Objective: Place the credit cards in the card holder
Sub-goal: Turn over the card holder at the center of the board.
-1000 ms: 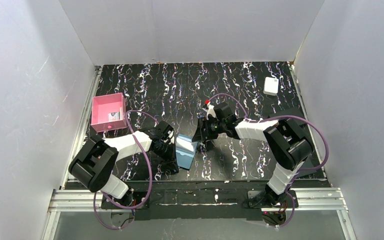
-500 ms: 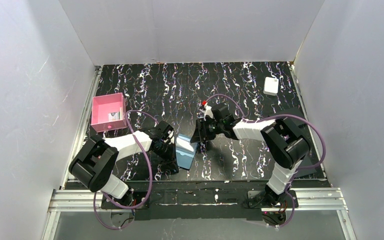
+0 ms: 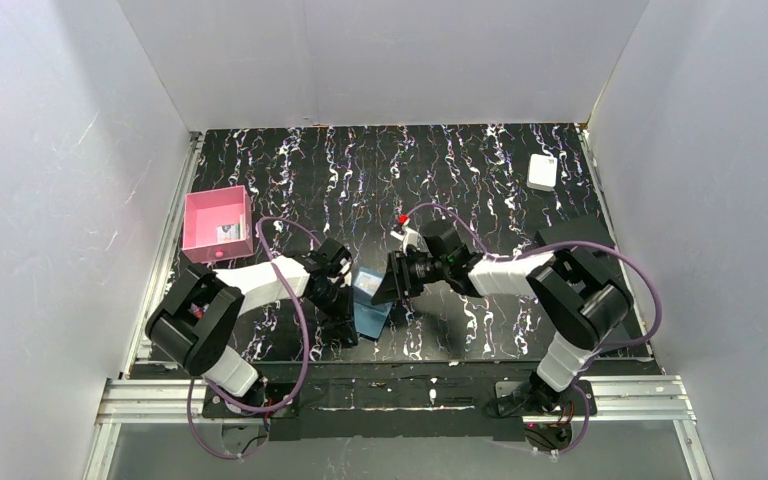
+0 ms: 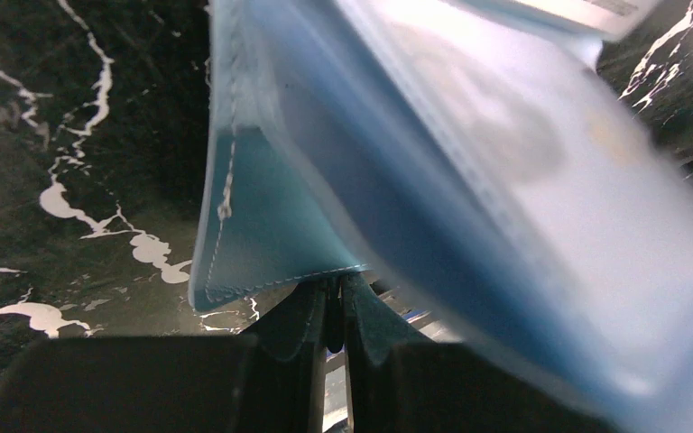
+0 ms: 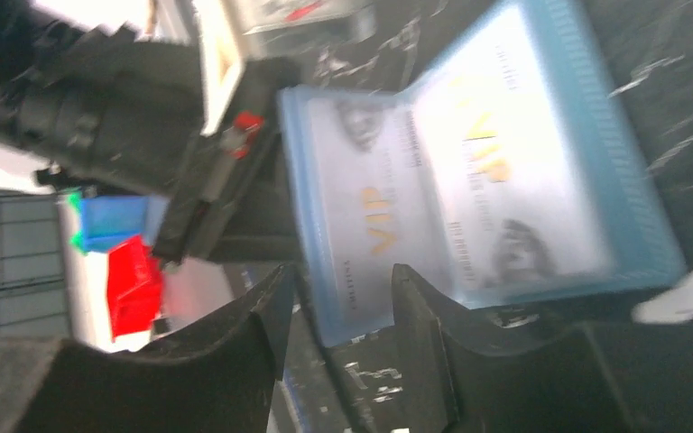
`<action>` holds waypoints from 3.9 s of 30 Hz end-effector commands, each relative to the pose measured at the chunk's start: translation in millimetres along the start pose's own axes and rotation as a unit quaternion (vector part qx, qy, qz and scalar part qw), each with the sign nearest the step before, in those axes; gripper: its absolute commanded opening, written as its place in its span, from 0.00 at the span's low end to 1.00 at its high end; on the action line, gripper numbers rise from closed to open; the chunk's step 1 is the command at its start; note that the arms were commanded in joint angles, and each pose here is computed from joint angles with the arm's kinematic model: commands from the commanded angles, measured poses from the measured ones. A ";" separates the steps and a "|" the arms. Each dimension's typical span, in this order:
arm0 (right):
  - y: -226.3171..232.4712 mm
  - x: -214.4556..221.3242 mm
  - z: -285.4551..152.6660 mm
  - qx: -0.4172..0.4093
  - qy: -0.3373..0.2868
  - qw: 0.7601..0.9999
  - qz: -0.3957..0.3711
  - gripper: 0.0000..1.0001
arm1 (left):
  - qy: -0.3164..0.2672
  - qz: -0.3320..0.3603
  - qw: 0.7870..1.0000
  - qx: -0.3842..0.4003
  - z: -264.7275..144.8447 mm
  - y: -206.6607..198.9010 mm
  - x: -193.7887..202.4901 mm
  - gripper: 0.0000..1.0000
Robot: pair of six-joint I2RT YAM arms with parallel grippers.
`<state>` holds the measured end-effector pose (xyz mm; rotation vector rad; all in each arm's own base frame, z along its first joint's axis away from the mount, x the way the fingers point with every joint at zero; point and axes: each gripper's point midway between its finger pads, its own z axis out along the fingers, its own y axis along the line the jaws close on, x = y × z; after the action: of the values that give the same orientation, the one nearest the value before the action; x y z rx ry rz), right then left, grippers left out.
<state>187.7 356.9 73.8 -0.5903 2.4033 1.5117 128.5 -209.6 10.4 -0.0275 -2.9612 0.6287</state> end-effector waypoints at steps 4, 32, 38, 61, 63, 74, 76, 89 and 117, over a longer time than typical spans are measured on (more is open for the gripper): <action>54.9 25.9 -9.8 -0.086 0.012 0.996 -0.006 0.57 | -0.038 0.037 0.990 -0.132 15.9 48.8 -23.3 0.00; -11.5 -4.0 -70.2 0.245 -0.075 0.965 -0.058 0.30 | -0.143 0.040 0.989 0.011 -69.2 -24.6 -22.4 0.45; 10.5 9.1 -32.0 0.156 -0.056 0.985 -0.046 0.15 | -0.141 0.019 0.989 0.038 -54.2 -33.1 -30.0 0.36; -49.6 39.5 -26.5 0.231 -0.038 0.972 -0.015 0.05 | -0.107 0.001 0.993 0.038 -14.7 -30.2 -33.5 0.34; -49.9 40.3 -25.6 0.230 -0.037 0.972 -0.014 0.05 | -0.104 -0.001 0.994 0.036 -13.5 -29.1 -32.0 0.36; -52.0 42.5 -24.1 0.229 -0.034 0.973 -0.012 0.05 | -0.109 -0.002 0.993 0.035 -13.3 -27.8 -28.8 0.42; -51.9 42.8 -23.5 0.228 -0.033 0.973 -0.012 0.05 | -0.107 -0.002 0.994 0.038 -12.0 -30.0 -29.9 0.42; -48.9 43.9 -21.8 0.218 -0.031 0.975 -0.010 0.04 | -0.136 0.034 0.986 0.095 -30.4 -66.1 -35.7 0.36; -20.2 16.8 -44.6 0.220 -0.072 0.973 -0.022 0.37 | -0.127 0.059 0.985 0.099 -24.0 -84.2 -42.8 0.45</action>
<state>169.6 300.5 41.1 -0.4345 2.5589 0.9002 170.5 -269.7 51.3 -0.0650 -3.1442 0.9656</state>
